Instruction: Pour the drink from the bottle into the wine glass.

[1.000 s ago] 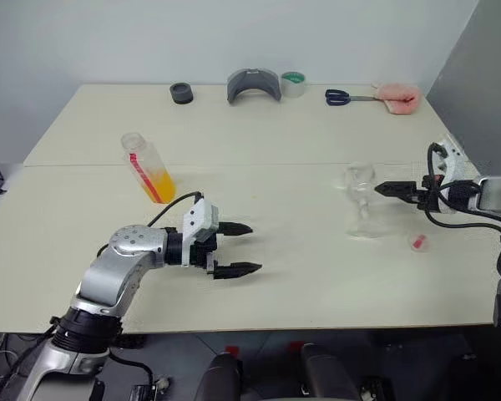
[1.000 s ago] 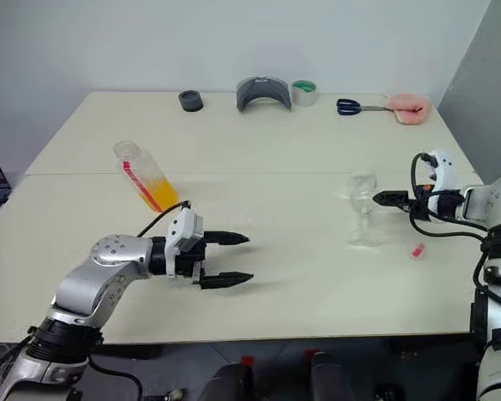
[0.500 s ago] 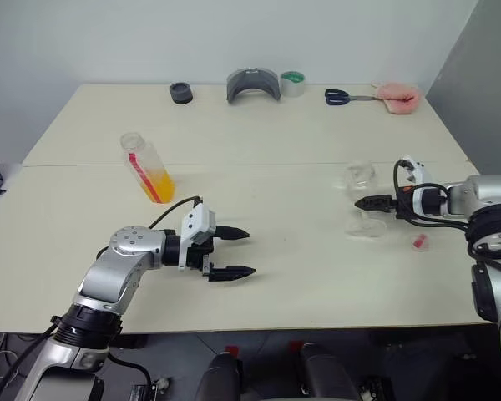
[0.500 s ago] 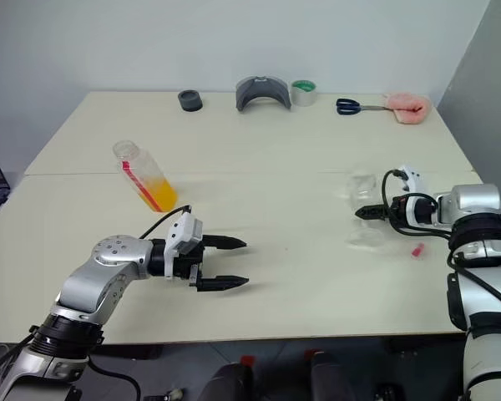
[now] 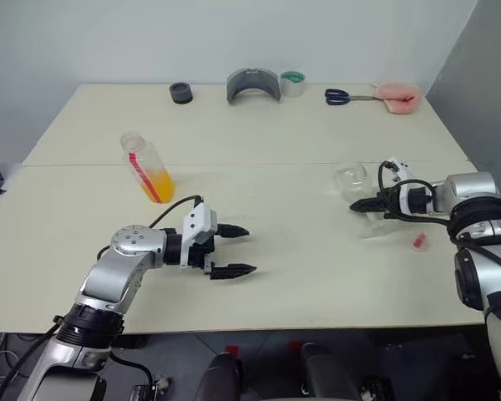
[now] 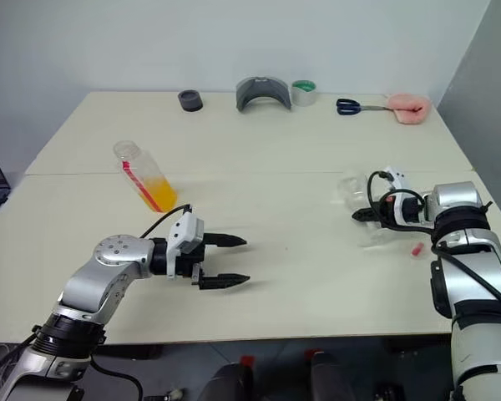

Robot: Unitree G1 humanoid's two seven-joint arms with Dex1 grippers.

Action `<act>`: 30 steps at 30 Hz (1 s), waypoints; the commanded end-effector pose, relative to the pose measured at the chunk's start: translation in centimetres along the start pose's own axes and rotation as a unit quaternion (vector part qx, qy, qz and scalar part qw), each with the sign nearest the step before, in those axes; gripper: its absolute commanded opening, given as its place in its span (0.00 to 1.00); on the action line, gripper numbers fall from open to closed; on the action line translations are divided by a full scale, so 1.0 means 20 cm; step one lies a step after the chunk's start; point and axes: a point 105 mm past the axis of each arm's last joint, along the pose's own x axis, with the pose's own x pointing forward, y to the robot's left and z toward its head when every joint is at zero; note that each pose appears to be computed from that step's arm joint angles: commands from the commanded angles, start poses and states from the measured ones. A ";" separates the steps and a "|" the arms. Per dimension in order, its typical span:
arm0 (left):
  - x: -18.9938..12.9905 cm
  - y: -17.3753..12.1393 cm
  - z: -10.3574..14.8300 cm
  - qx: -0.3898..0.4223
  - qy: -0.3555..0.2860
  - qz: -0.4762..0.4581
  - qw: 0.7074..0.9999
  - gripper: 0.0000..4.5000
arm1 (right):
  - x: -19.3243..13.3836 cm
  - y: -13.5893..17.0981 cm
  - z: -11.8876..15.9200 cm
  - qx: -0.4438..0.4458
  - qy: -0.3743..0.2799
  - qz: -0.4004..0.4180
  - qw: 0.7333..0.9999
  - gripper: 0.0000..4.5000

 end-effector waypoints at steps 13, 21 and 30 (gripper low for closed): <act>0.04 0.04 0.08 0.031 -0.008 0.006 0.999 1.00 | 0.17 0.15 0.38 -0.150 -0.269 -0.113 0.945 0.05; 0.05 0.02 0.09 0.040 -0.004 -0.011 0.999 1.00 | 0.25 0.13 0.13 -0.159 -0.288 -0.176 0.928 0.05; 0.07 0.02 0.10 0.047 0.000 -0.024 0.999 1.00 | 0.11 0.14 -0.09 -0.167 -0.235 -0.185 0.940 0.05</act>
